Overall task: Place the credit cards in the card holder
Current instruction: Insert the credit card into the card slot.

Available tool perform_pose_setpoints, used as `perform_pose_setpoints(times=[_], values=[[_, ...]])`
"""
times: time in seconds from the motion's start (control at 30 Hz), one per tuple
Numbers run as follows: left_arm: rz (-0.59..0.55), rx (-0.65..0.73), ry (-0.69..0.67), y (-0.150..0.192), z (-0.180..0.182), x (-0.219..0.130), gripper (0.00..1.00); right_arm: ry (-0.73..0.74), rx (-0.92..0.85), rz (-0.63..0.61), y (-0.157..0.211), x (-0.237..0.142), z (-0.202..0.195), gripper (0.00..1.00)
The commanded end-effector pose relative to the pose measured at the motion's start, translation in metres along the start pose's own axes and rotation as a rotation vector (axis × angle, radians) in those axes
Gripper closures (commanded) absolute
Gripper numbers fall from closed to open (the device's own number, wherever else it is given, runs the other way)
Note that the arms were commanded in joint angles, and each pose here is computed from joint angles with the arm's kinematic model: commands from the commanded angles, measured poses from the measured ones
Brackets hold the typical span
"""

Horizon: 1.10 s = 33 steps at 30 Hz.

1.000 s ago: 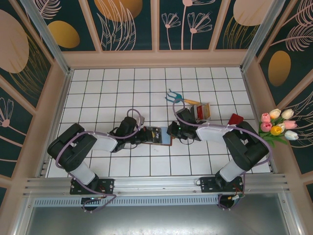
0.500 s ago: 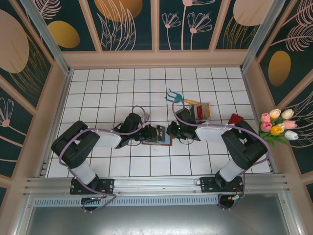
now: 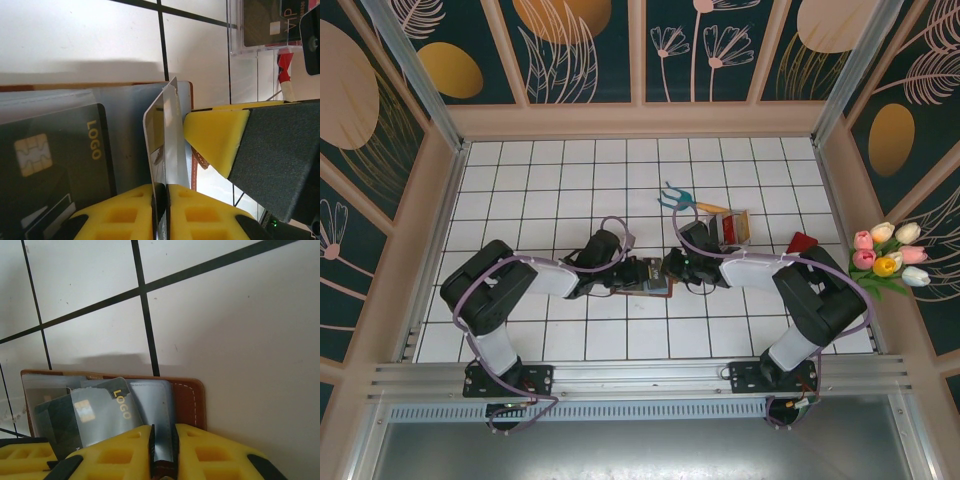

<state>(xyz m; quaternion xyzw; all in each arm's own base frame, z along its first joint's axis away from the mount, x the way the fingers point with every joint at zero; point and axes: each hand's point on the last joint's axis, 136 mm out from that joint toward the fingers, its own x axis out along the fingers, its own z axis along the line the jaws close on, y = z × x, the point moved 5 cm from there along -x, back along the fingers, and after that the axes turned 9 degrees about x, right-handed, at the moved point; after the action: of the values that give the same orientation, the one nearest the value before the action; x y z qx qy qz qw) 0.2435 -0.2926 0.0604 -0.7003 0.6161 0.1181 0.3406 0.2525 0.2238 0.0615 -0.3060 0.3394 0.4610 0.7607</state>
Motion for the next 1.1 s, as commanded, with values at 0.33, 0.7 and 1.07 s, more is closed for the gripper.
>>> perform_pose_setpoints(times=[0.33,0.7,1.07], values=[[0.098,0.090,-0.164,0.012,0.008,-0.004,0.92,0.094,0.014,0.012,0.010,0.002,-0.022,0.80],[0.122,0.132,-0.222,0.014,0.011,-0.012,0.87,0.101,0.010,0.013,0.009,0.004,-0.023,0.80],[0.163,0.136,-0.261,0.018,0.024,-0.030,0.90,0.110,0.002,0.016,0.008,0.004,-0.021,0.81]])
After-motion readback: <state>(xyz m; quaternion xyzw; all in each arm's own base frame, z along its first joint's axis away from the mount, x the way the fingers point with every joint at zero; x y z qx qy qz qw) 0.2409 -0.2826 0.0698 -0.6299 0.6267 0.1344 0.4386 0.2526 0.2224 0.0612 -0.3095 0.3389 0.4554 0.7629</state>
